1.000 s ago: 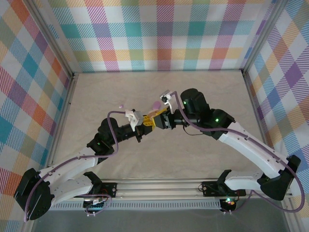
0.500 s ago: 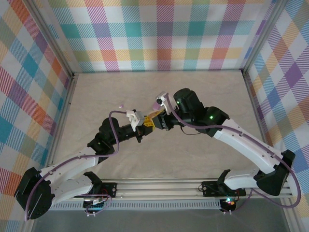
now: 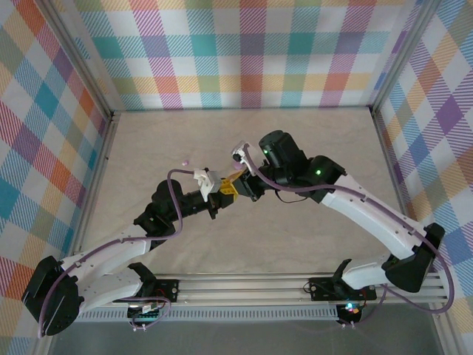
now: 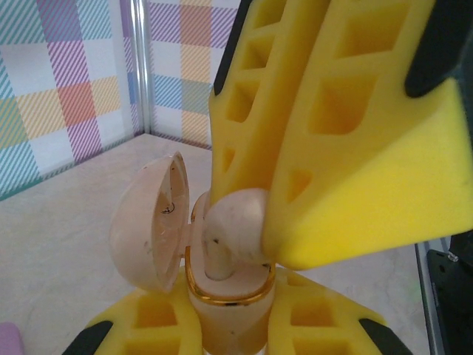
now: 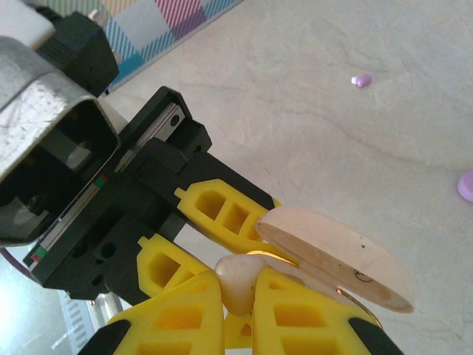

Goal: Insert wireless bluetooth earbuds into charging case

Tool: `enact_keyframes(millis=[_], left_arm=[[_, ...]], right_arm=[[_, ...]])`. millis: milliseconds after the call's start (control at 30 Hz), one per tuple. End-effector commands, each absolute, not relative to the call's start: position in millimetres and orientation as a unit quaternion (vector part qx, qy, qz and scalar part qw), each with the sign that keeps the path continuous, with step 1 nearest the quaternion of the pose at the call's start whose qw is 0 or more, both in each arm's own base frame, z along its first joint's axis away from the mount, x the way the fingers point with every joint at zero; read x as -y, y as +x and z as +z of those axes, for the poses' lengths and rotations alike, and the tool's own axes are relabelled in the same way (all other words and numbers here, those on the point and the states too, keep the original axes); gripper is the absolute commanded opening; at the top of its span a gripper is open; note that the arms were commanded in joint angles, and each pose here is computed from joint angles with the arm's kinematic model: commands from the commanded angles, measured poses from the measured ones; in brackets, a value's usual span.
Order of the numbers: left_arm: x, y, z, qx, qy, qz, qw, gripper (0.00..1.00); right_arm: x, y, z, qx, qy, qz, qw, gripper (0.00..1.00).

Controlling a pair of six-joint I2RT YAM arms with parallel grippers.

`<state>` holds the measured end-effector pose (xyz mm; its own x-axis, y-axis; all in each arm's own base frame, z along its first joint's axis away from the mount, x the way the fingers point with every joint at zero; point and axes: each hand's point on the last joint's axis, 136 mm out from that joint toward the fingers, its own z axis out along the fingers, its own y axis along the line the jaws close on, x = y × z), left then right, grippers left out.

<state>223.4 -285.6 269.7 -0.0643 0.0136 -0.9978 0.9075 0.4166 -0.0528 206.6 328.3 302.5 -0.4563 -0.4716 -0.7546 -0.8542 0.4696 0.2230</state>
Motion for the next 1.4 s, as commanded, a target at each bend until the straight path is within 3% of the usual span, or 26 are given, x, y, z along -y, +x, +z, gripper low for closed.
enact_keyframes(millis=[0,633,700,900,1367], left_arm=[[292.5,209.8,288.7,-0.582,0.392,-0.419,0.576,0.0],[292.1,174.5,298.5,-0.518,0.457,-0.443,0.572,0.0],[292.3,174.0,297.2,-0.519,0.46,-0.441,0.569,0.0],[292.9,172.2,298.4,-0.514,0.463,-0.444,0.569,0.0],[292.4,173.4,294.8,-0.519,0.46,-0.442,0.568,0.0]], right_arm=[[-329.2,192.2,294.9,-0.779,-0.474,0.295,0.285,0.12],[-328.0,183.5,282.1,-0.766,-0.523,0.33,0.176,0.12],[-327.4,188.0,280.8,-0.776,-0.513,0.322,0.179,0.12],[-324.3,202.2,284.0,-0.799,-0.479,0.3,0.206,0.28],[-314.9,209.7,309.4,-0.804,-0.457,0.284,0.252,0.32]])
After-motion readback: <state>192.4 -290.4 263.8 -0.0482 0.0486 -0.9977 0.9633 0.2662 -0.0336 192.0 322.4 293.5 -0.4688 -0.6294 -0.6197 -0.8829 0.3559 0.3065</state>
